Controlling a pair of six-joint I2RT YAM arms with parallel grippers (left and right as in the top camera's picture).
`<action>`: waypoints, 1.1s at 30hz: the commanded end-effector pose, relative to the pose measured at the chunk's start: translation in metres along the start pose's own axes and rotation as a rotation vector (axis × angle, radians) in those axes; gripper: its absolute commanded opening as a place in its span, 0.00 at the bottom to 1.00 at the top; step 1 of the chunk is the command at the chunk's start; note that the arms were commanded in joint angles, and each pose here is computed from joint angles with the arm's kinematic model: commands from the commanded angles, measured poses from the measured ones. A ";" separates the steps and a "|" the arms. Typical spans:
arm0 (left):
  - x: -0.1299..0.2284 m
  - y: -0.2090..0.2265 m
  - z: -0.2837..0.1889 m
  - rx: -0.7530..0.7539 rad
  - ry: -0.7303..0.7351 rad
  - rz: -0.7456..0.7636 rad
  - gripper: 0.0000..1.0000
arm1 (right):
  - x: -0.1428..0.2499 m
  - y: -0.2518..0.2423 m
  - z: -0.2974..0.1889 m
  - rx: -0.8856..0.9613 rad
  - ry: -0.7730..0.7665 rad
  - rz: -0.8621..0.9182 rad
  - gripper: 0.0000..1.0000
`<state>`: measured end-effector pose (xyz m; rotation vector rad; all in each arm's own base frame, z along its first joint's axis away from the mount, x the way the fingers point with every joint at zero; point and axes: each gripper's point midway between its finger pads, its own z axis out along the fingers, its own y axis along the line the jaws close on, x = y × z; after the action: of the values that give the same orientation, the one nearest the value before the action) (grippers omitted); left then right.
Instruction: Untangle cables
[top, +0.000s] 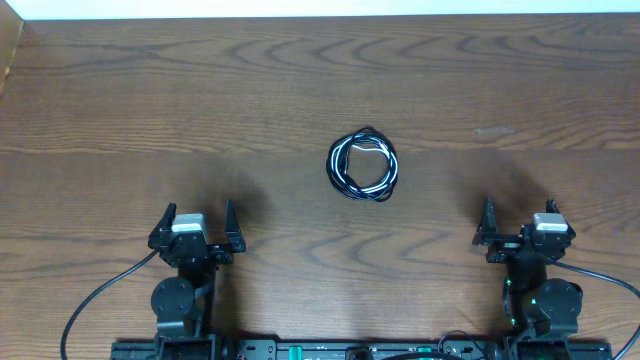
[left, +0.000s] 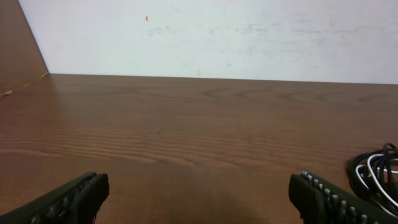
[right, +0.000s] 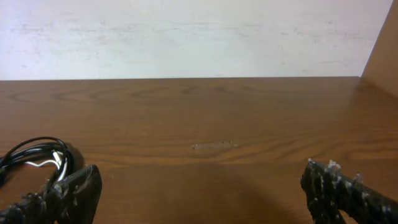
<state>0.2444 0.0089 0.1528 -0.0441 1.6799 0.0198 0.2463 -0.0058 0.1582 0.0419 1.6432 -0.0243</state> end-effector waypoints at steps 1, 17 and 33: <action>0.020 0.004 0.002 -0.027 0.065 0.009 0.98 | 0.001 0.000 0.000 0.000 0.002 -0.011 0.99; 0.020 0.004 0.002 -0.027 0.065 0.008 0.98 | 0.001 0.000 0.000 0.000 0.002 -0.011 0.99; 0.020 0.004 0.002 -0.027 0.065 0.008 0.98 | 0.001 0.000 0.000 0.000 0.002 -0.011 0.99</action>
<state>0.2448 0.0089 0.1502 -0.0440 1.6913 0.0201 0.2463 -0.0057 0.1582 0.0416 1.6432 -0.0240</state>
